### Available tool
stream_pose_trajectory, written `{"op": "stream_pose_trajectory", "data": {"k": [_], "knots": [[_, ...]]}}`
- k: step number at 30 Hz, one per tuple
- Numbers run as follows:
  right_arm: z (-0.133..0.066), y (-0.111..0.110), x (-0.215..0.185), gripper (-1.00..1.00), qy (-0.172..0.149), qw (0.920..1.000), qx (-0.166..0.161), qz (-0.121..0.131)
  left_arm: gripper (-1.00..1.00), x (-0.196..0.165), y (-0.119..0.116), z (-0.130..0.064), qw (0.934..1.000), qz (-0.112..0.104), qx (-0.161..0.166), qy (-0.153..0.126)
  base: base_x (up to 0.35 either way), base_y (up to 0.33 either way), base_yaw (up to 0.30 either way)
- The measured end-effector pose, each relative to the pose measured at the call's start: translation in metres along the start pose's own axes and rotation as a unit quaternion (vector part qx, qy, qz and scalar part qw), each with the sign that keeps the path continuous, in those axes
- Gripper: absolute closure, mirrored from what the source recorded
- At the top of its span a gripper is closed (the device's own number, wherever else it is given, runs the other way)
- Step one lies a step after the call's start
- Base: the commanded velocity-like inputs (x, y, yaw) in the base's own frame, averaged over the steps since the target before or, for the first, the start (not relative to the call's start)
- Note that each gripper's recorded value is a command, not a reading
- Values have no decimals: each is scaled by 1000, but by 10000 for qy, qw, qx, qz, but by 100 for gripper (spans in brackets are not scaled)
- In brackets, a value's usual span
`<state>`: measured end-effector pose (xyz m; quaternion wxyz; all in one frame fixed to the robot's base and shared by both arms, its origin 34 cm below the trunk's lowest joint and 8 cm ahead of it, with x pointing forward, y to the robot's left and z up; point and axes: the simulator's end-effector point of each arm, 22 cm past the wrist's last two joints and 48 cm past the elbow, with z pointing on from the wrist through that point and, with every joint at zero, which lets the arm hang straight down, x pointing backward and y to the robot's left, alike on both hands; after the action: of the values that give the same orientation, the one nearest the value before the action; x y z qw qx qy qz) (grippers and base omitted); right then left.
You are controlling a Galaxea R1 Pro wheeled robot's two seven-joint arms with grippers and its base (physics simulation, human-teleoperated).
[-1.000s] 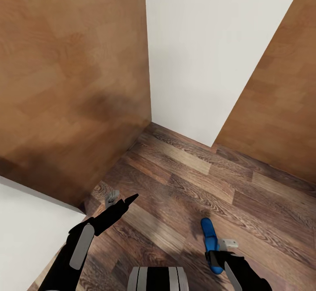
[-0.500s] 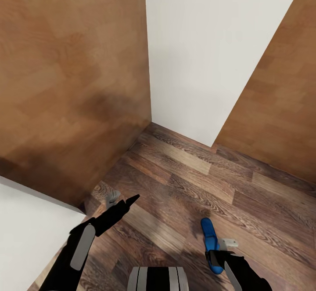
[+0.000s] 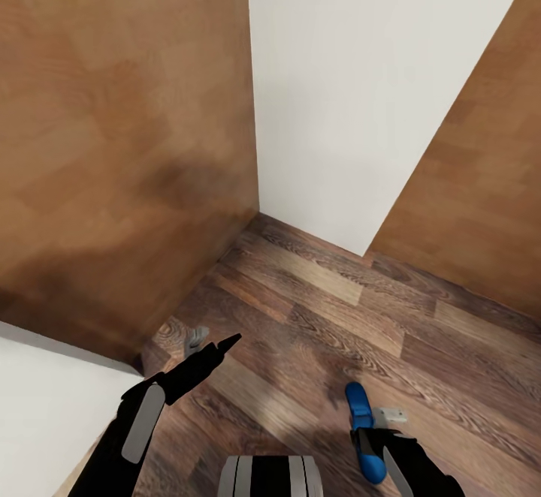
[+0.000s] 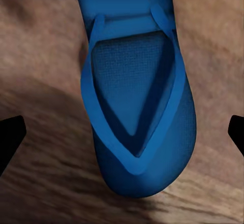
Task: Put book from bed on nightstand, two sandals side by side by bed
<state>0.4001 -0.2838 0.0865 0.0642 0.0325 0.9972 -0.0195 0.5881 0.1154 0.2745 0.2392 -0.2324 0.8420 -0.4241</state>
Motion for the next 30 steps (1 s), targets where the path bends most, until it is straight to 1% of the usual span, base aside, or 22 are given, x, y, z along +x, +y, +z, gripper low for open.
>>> {"op": "stream_pose_trajectory", "data": {"k": [6, 16, 28, 30], "knots": [[0, 1, 0, -100, 5, 10000, -7, -4, -100, 1, 0, 0, 10000, -1, 1, 7, 187, 0, 0], [1, 1, 3, -100, 32, 10000, -8, 0, -100, 1, -1, 1, 10000, -4, 9, 10, 20, 0, 0], [14, -3, 26, -100, 283, 9996, 31, -13, -100, 16, 22, 8, 9997, -149, -140, 145, 0, 0, 0], [14, -3, 26, -100, 284, 9996, 31, -14, -100, 16, 22, 8, 9997, -149, -134, 149, 0, 0, 0]]}}
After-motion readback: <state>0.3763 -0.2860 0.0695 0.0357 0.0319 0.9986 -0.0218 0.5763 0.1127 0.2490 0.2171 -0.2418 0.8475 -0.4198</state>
